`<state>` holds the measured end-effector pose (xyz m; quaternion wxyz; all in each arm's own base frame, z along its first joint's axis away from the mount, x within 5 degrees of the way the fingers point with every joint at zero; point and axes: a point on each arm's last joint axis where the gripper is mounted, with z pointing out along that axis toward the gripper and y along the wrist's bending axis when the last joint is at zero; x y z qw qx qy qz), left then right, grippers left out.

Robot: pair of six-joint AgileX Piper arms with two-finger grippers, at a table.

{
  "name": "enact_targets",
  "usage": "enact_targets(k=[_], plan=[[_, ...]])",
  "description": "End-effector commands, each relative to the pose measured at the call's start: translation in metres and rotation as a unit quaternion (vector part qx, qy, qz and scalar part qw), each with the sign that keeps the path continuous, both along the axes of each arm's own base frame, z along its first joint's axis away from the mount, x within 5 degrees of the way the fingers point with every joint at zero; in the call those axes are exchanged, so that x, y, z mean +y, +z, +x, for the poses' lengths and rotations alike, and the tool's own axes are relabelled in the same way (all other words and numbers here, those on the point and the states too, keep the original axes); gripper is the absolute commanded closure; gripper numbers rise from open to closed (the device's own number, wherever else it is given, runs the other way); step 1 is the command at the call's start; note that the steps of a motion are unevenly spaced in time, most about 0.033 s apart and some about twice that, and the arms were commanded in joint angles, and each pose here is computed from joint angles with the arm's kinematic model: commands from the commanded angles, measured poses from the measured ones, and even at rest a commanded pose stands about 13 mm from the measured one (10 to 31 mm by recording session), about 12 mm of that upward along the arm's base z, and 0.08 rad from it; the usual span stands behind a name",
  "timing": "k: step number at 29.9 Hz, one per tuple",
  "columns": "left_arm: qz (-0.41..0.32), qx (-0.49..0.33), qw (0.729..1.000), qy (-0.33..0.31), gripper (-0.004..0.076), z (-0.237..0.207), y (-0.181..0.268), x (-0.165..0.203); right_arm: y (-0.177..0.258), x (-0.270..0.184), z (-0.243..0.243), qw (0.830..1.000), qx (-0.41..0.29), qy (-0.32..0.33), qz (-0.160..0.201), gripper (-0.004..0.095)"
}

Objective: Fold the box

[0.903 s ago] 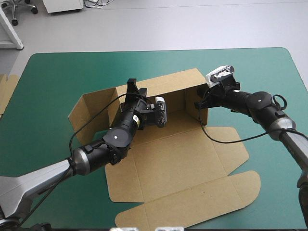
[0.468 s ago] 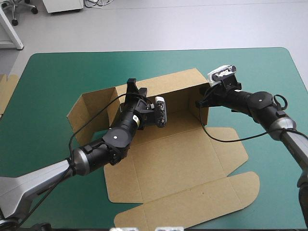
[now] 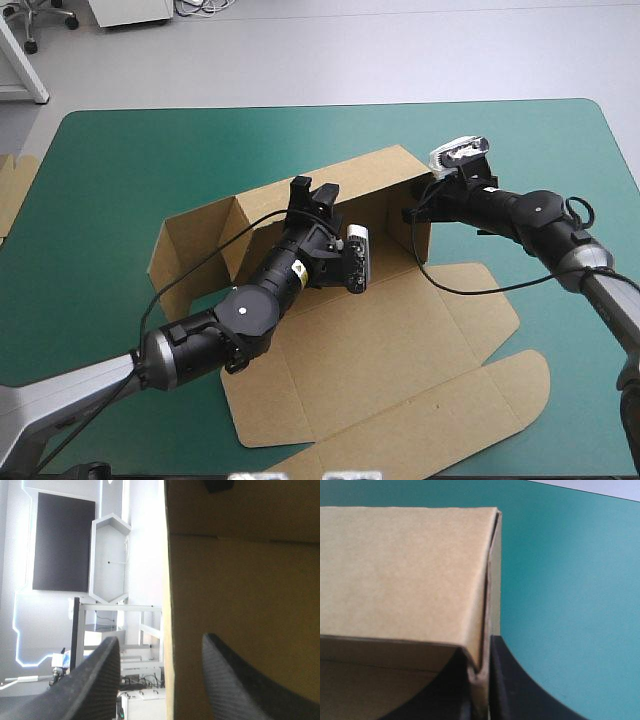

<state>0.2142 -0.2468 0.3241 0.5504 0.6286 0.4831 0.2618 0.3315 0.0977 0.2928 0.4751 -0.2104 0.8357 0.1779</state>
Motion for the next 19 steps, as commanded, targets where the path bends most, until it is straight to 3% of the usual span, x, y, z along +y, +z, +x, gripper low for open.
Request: enact_targets(k=[1, 8, 15, 17, 19], plan=[[-0.045, -0.031, 0.998, -0.016, 0.0345, -0.018, 0.033, 0.002, 0.024, -0.002, -0.003, 0.999, -0.022, -0.025, 0.039, 0.0925], [-0.151, 0.045, 0.987, -0.020, 0.0347, -0.039, 0.051, 0.011, 0.025, -0.002, -0.002, 0.998, -0.006, -0.039, 0.057, 0.0925], [-0.226, 0.072, 0.971, 0.001, 0.0359, -0.036, 0.080, 0.016, 0.038, -0.003, -0.001, 0.999, 0.013, -0.040, 0.030, 0.0925], [-0.234, 0.080, 0.969, 0.003, 0.0380, -0.031, 0.081, 0.019, 0.041, -0.004, -0.001, 0.999, 0.016, -0.041, 0.024, 0.0925], [-0.196, 0.058, 0.979, 0.004, 0.0405, -0.025, 0.079, 0.021, 0.041, -0.005, 0.000, 0.999, 0.015, -0.044, 0.021, 0.0925]])
